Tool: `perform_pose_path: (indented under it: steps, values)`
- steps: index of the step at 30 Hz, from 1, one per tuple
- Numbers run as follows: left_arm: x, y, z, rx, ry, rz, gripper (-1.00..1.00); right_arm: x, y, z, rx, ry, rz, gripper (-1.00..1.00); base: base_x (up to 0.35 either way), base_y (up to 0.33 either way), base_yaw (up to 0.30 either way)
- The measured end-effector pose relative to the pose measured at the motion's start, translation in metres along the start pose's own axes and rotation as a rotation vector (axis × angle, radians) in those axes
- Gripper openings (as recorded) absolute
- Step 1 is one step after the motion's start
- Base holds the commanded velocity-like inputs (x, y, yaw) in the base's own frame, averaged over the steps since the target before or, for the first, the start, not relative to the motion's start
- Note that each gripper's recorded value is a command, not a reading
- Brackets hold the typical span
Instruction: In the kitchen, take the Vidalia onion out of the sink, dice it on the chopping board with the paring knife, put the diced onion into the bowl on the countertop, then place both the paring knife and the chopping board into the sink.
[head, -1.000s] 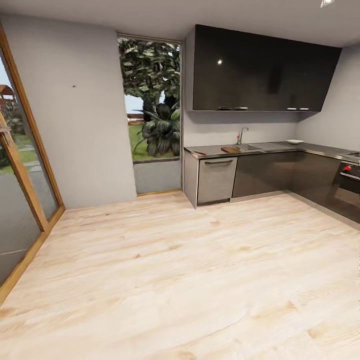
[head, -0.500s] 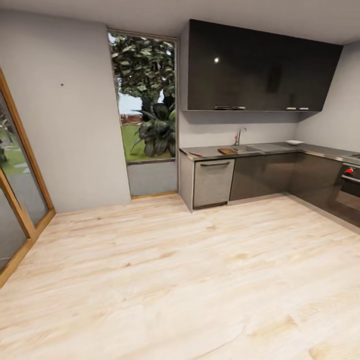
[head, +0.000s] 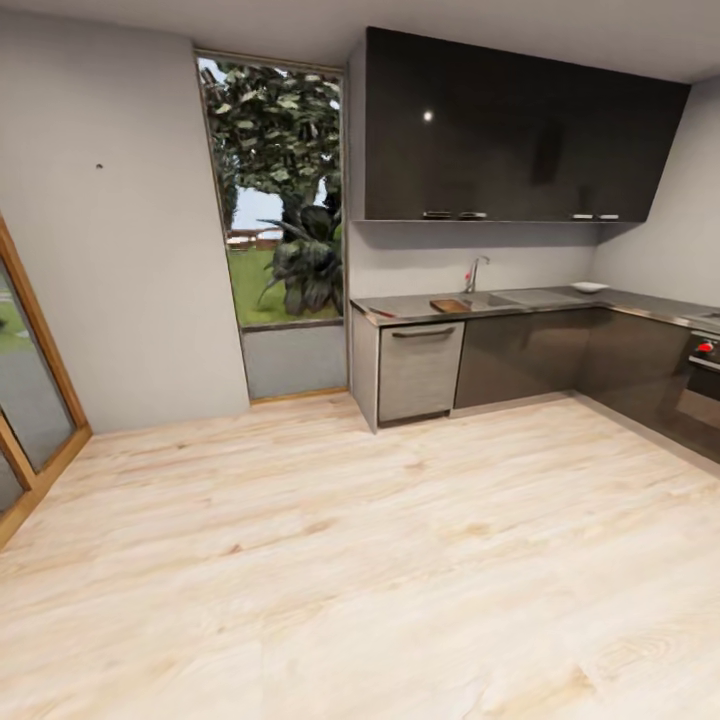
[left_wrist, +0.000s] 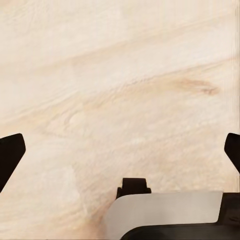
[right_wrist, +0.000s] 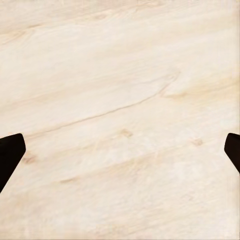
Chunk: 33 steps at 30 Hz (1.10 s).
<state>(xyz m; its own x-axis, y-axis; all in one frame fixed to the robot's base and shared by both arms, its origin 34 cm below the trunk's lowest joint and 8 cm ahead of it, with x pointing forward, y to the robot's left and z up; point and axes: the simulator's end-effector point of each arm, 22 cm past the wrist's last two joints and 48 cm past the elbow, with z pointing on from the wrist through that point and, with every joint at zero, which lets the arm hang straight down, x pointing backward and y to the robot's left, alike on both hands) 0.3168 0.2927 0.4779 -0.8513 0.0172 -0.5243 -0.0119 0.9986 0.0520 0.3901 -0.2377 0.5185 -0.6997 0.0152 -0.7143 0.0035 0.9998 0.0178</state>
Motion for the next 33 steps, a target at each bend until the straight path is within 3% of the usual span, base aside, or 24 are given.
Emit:
perform_pose_path:
  steps: [33]
  values:
    - [0.0,-0.001,0.0,0.001,0.0,-0.001,1.0,-0.0003,0.001,0.0,-0.002,-0.002,-0.001,1.0,0.287,-0.16,0.0]
